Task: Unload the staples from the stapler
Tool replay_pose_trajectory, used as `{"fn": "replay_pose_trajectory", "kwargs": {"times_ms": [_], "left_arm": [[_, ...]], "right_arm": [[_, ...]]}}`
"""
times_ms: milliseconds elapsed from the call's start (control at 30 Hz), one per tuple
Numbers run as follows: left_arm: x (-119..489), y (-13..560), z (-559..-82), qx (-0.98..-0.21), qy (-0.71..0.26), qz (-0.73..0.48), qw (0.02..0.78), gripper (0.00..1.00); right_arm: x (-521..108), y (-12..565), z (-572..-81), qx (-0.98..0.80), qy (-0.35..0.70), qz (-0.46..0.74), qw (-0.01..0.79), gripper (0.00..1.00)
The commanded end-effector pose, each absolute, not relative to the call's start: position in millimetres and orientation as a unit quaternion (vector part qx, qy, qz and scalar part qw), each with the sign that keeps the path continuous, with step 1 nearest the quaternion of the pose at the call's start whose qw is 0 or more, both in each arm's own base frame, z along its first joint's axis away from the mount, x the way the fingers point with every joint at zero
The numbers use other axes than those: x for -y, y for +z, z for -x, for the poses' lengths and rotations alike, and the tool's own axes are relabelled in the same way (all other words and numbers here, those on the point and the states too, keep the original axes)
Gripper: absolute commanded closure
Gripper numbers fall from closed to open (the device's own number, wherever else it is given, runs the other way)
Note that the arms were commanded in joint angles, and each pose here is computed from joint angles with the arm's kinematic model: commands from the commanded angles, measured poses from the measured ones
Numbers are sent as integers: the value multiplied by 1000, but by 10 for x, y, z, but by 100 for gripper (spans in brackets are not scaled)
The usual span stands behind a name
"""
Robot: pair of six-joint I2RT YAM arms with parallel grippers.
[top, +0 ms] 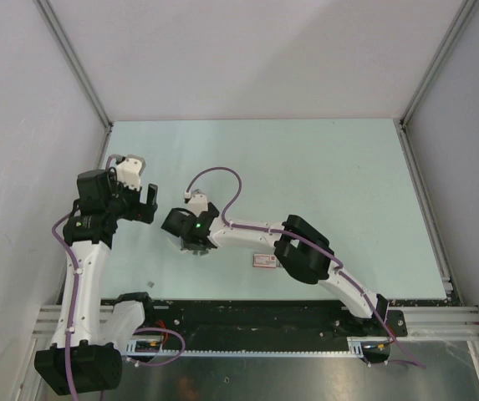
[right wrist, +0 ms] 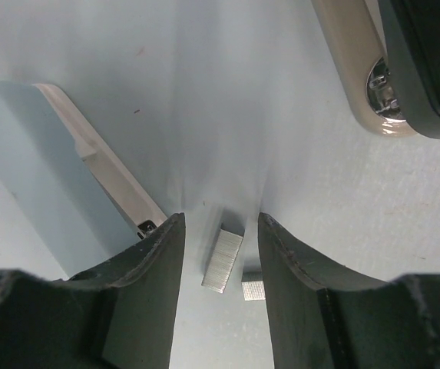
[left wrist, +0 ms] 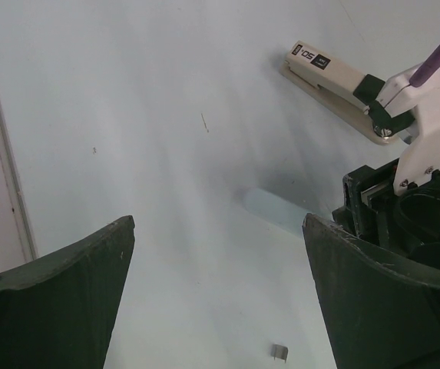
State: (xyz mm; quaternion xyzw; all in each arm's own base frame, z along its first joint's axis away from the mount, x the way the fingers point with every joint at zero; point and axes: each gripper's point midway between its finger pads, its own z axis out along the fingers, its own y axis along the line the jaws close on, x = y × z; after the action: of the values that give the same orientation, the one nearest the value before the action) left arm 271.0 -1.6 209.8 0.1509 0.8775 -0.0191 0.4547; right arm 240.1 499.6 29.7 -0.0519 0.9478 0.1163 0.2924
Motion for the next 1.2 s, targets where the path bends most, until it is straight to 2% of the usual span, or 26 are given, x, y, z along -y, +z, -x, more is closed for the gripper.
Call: {"fn": "replay_pose_trajectory", "kwargs": {"times_ms": [0, 300, 533, 800, 1033, 1167], "left_arm": [[-1, 2165, -2727, -869, -14, -167, 465, 5], [-5, 2166, -2729, -869, -13, -169, 464, 5], [-1, 2168, -2717, -869, -13, -171, 465, 5], [-1, 2182, -2691, -867, -11, -173, 468, 4], [30, 2181, -2689, -866, -19, -174, 468, 5], [46, 2183, -2687, -866, -24, -174, 468, 5]], "right_arm": [[-5034, 276, -2311, -951, 109, 56, 283, 52], [-4962, 255, -2210, -953, 89, 61, 282, 55], [-4946, 247, -2197, -953, 84, 61, 283, 67], [-4913, 216, -2229, -956, 76, 58, 279, 72], [-4831, 329, -2279, -952, 64, 63, 293, 84], [-4814, 359, -2295, -951, 60, 71, 295, 85]]}}
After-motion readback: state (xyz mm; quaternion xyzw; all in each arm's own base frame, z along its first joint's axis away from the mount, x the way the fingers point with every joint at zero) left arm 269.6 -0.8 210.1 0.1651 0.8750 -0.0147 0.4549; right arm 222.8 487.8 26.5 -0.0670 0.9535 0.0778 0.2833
